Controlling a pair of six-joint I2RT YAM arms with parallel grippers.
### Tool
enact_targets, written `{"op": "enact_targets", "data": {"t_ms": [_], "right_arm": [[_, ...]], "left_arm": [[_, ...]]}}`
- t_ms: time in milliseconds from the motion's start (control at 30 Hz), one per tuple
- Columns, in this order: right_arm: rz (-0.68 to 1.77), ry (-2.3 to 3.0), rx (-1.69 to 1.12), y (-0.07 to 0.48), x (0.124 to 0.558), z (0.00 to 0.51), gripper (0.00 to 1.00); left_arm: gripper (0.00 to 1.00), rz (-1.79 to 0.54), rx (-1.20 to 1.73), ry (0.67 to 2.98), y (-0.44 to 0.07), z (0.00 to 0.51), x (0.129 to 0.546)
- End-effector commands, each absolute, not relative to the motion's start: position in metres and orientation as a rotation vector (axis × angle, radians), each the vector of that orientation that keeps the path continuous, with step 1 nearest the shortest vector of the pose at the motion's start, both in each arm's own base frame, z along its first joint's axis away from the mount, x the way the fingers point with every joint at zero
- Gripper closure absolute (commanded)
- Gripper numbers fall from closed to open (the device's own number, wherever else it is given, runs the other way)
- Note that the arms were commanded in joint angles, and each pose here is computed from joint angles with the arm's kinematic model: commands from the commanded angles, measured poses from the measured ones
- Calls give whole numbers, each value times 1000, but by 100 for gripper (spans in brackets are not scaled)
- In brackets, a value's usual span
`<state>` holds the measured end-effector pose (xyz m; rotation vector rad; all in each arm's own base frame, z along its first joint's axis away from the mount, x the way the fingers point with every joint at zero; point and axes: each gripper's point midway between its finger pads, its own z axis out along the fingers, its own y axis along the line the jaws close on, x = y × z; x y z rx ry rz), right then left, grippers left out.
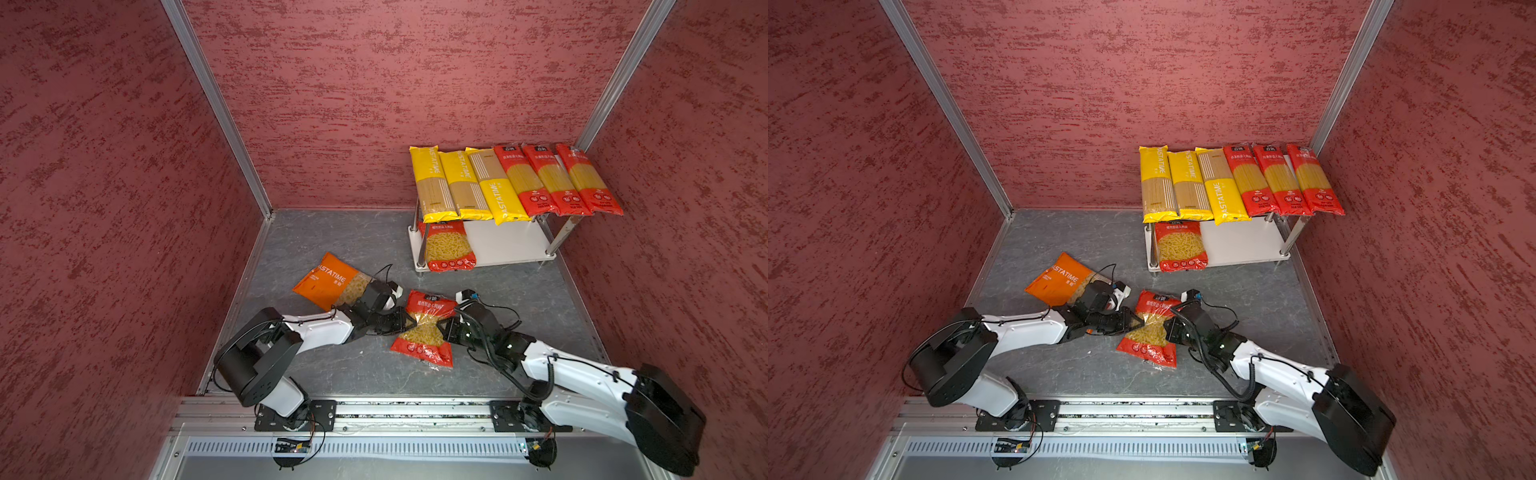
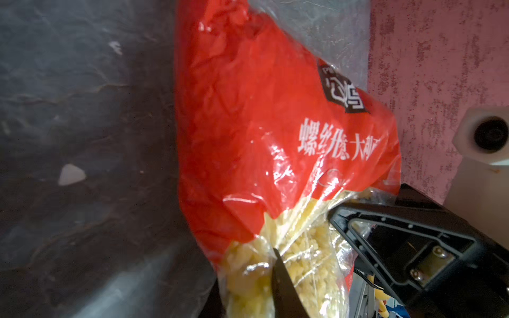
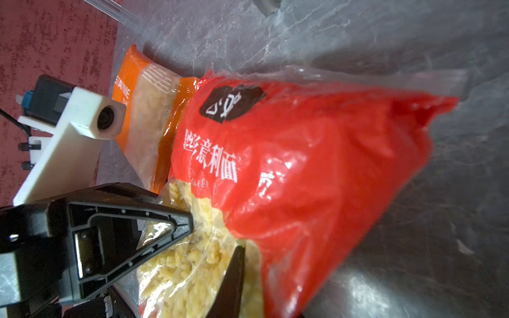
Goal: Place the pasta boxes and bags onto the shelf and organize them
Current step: 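Grip the fusilli bag with the right gripper beside the left gripper, then carry the fusilli bag with both grippers to the lower shelf tier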
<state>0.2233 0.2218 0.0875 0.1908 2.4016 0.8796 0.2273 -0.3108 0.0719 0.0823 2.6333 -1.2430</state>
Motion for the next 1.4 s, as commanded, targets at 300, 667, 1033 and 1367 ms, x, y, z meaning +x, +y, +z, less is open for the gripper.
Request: {"op": "enact_targets", "data": {"t_ms": [300, 667, 1033, 1367], "right_arm": [[679, 2158, 375, 152, 259, 166, 92], [496, 1947, 509, 84, 312, 216, 93], [418, 1824, 504, 50, 389, 229, 91], [451, 1880, 444, 62, 439, 219, 64]], "left_arm": [[95, -1284, 181, 2331, -352, 181, 253], [100, -1191, 234, 2244, -413, 206, 286], [100, -1037, 114, 2180, -451, 193, 353], [100, -916, -50, 2187, -460, 176, 398]]}}
